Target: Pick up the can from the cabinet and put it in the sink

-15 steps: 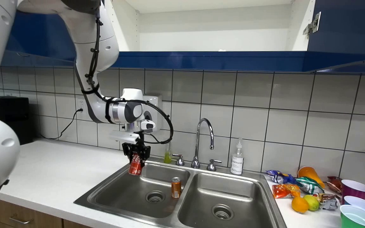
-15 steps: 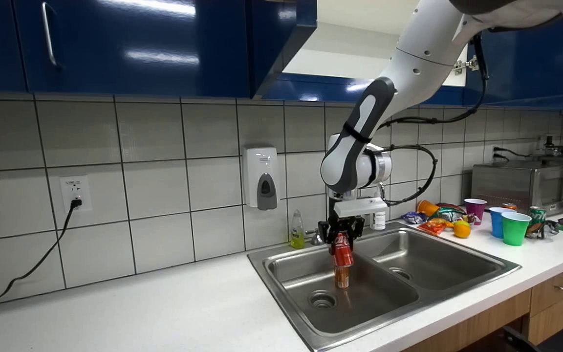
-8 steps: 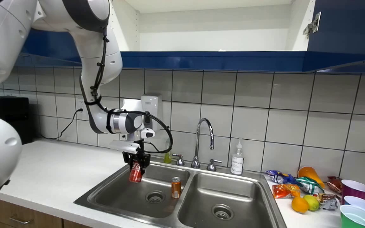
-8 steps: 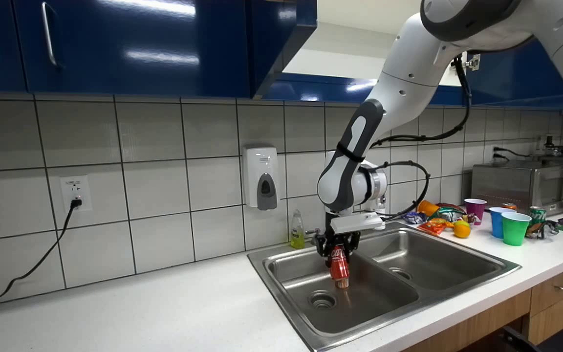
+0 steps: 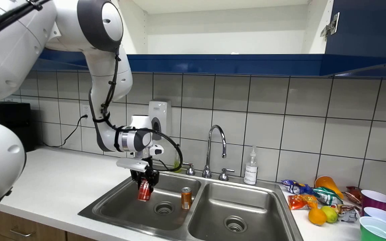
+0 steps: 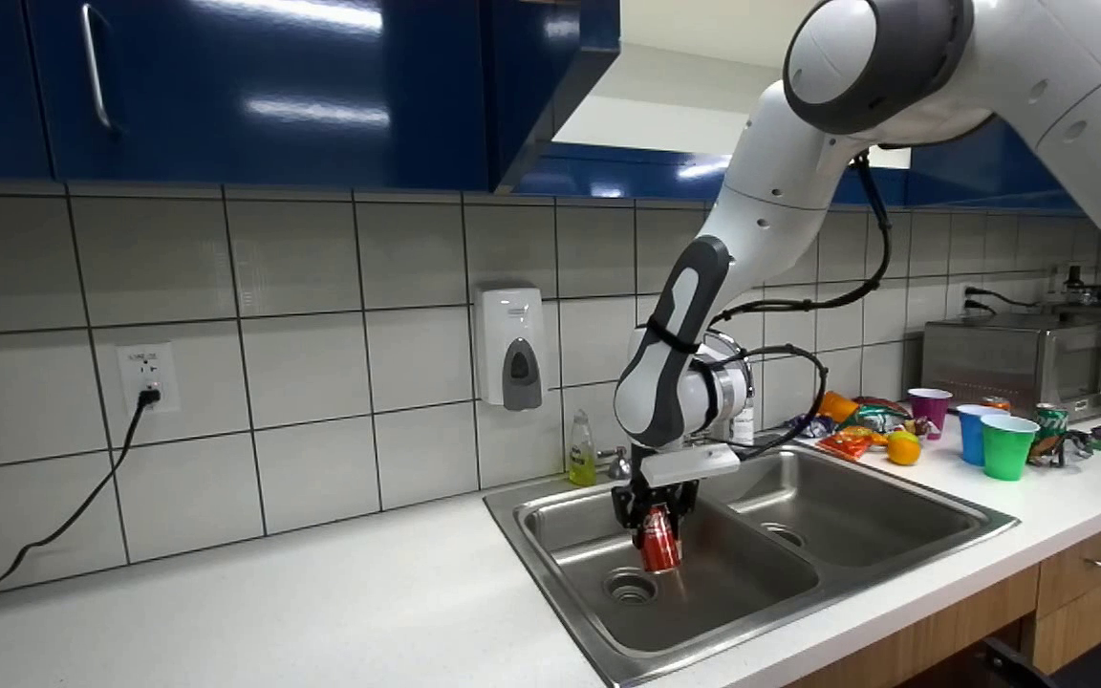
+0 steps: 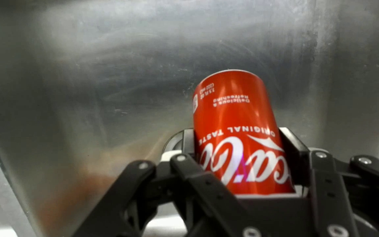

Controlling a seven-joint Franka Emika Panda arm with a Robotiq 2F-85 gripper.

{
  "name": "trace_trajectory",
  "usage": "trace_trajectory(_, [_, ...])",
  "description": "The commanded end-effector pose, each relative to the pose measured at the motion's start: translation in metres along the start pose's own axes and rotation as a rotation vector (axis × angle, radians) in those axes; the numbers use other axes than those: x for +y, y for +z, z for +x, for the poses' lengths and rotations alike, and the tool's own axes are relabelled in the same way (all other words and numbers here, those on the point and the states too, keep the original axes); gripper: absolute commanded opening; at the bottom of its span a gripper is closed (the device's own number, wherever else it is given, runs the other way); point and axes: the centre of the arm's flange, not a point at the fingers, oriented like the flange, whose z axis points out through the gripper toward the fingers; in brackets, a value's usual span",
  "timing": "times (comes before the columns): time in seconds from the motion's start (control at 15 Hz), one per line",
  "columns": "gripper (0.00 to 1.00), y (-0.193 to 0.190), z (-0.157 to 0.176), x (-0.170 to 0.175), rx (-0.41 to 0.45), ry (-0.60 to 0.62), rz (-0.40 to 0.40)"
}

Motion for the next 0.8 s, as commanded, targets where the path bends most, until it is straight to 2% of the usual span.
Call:
trace_trajectory(0.0, [0.38,0.016,0.011,-0.004,0.022,-0.010,-0.012])
trace_trajectory(0.73, [0.38,0.061,0.013,-0.024,0.056,-0.036,-0.004])
